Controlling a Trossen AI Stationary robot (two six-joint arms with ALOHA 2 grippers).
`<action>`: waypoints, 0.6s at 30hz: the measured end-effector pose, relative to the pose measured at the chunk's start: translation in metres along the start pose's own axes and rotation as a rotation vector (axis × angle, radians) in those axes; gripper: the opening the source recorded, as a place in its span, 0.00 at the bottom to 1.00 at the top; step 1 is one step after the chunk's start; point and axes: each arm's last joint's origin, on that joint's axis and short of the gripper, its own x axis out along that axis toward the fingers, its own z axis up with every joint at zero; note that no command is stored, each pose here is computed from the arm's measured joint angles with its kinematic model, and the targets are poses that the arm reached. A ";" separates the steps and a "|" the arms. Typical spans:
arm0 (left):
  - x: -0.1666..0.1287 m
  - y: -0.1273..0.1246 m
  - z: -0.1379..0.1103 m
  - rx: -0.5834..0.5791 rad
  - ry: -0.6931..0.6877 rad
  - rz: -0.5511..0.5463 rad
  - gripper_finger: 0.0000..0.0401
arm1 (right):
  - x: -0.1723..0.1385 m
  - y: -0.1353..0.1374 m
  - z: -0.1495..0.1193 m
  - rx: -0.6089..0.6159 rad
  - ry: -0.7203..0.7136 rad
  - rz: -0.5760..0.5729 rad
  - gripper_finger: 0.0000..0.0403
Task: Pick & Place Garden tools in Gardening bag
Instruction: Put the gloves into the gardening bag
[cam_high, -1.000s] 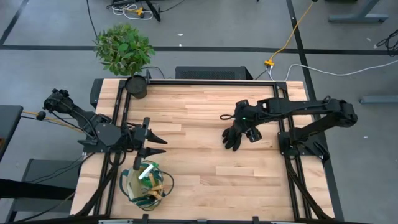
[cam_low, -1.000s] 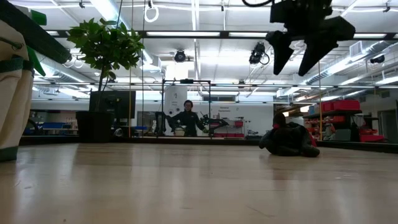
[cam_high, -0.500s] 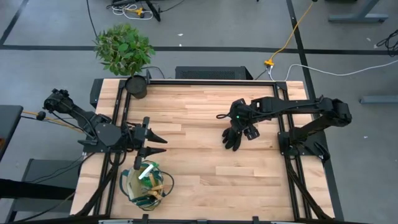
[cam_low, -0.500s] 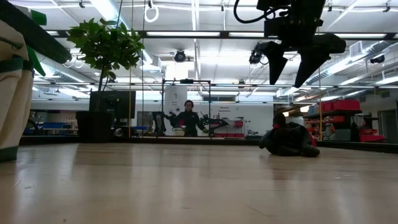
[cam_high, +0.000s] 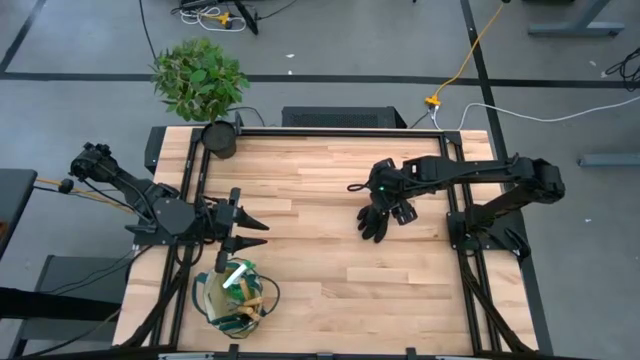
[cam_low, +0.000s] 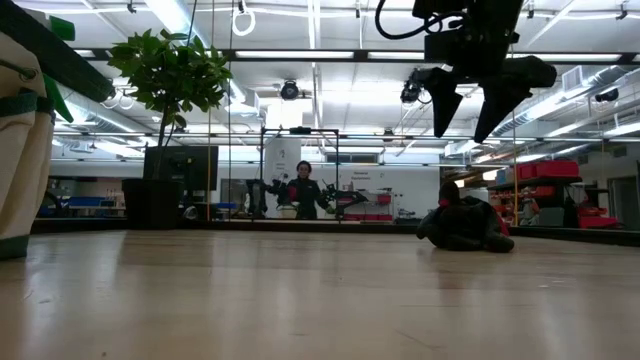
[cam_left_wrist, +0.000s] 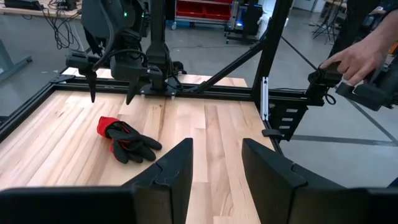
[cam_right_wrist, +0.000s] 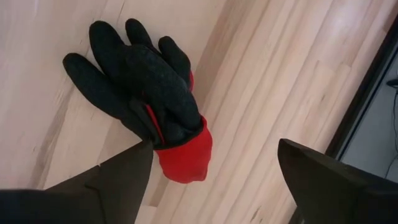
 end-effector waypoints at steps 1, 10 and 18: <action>0.000 0.000 0.000 0.000 0.000 0.000 0.36 | 0.001 0.000 0.000 -0.002 0.006 -0.002 0.86; 0.000 0.000 0.000 0.000 0.000 0.000 0.36 | 0.009 0.002 0.003 -0.134 0.008 0.063 0.86; 0.000 0.000 0.000 -0.001 0.000 0.000 0.36 | 0.025 0.011 -0.003 -0.318 -0.010 0.149 0.86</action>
